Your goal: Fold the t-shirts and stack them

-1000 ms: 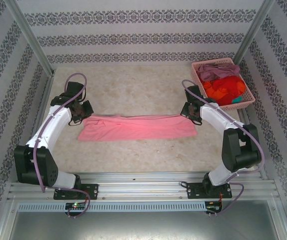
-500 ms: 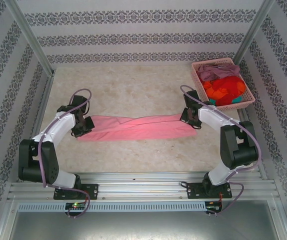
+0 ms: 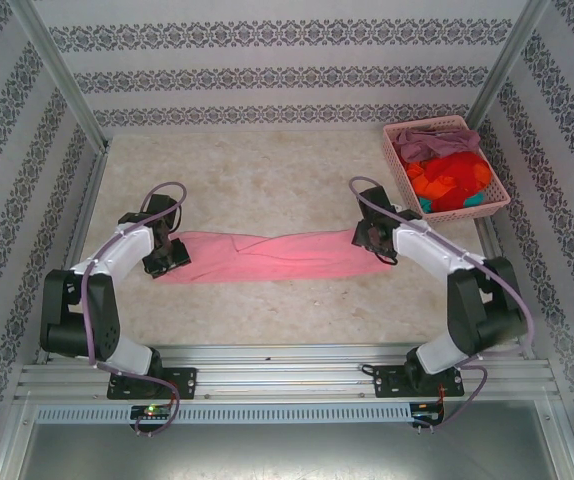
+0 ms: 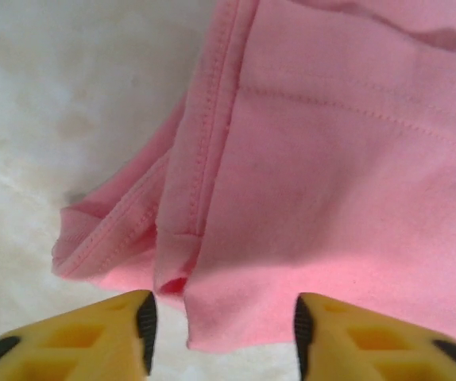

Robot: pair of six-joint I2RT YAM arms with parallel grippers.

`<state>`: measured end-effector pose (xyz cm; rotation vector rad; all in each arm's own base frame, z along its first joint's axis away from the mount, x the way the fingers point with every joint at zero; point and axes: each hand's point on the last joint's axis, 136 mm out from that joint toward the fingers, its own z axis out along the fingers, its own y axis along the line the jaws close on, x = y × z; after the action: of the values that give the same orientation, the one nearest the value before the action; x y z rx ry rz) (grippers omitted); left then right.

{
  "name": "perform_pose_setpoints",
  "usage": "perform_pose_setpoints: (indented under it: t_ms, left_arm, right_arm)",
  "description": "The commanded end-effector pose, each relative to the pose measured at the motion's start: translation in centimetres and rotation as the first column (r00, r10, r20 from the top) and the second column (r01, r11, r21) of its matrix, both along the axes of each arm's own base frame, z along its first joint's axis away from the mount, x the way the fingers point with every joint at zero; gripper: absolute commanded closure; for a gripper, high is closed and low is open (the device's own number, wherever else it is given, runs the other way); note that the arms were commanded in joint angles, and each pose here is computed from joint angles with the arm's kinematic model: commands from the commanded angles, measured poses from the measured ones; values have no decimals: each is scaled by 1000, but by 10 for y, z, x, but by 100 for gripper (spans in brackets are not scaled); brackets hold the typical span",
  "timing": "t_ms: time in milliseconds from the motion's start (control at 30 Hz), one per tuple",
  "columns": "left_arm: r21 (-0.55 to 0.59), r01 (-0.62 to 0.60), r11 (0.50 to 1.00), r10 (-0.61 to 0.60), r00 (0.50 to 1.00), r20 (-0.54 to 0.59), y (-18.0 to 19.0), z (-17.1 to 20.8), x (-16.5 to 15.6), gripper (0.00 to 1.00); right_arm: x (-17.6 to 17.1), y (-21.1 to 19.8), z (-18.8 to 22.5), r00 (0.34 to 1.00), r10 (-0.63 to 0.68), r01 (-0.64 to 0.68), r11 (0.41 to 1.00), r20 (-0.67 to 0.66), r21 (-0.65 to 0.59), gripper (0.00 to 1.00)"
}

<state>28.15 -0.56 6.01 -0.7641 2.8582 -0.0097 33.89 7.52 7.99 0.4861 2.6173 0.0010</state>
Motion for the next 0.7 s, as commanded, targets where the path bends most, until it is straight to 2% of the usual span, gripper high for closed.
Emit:
perform_pose_setpoints:
  t_ms: [0,67,167,233,367,500,667]
  left_arm:
    - [-2,-9,1000,9,995,104,2,31,9,29]
    - [-13,-4,1000,7,985,172,-2,47,17,20]
    - [-107,13,994,12,972,235,-21,51,32,20]
    - [-180,16,983,27,972,232,-34,42,39,24]
    - [-268,13,963,43,979,201,-51,17,47,40]
    - [-209,-20,978,47,991,127,-39,-10,39,51]
    - [-183,-49,982,61,996,63,-27,-43,30,55]
  right_arm:
    - [13,9,29,989,88,-79,993,117,-82,32]
    - [20,29,33,980,145,-138,988,135,-64,31]
    - [25,70,23,963,238,-244,969,125,41,34]
    - [24,96,12,956,273,-285,951,108,118,37]
    - [13,131,-19,949,313,-315,924,43,216,44]
    - [-5,136,-48,947,320,-303,923,-35,237,51]
    - [-14,128,-61,948,310,-288,930,-67,227,55]
